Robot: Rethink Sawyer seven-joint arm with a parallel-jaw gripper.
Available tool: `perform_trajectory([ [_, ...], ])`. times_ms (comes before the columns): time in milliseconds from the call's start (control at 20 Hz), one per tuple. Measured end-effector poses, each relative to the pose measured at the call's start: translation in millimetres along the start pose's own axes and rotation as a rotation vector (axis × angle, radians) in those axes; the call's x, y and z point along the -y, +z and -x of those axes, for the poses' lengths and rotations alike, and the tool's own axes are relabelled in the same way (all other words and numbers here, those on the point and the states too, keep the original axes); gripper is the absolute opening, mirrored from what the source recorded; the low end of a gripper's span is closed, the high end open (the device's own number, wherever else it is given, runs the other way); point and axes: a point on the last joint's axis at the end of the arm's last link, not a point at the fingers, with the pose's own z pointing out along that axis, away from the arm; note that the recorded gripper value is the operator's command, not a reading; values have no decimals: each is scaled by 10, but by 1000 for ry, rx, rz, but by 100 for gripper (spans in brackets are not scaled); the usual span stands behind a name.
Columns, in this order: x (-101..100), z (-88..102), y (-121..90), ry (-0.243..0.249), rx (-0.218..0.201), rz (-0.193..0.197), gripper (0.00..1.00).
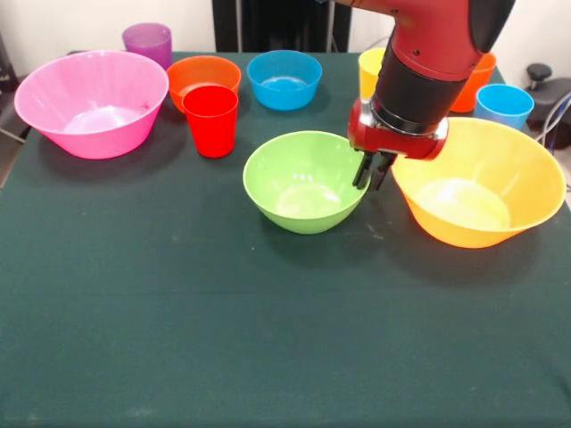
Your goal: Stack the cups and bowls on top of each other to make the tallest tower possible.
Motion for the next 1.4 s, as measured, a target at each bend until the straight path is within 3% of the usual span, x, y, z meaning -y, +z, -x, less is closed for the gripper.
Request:
perform_trajectory([
  [250, 17, 4, 3, 3, -1, 0, 0],
  [550, 211, 67, 43, 28, 13, 0, 0],
  [850, 691, 182, 204, 81, 60, 12, 0],
  [1150, 1355, 296, 340, 153, 135, 39, 0],
  [1200, 1576, 301, 390, 166, 152, 37, 0],
  [1400, 1877, 295, 470, 167, 178, 26, 0],
])
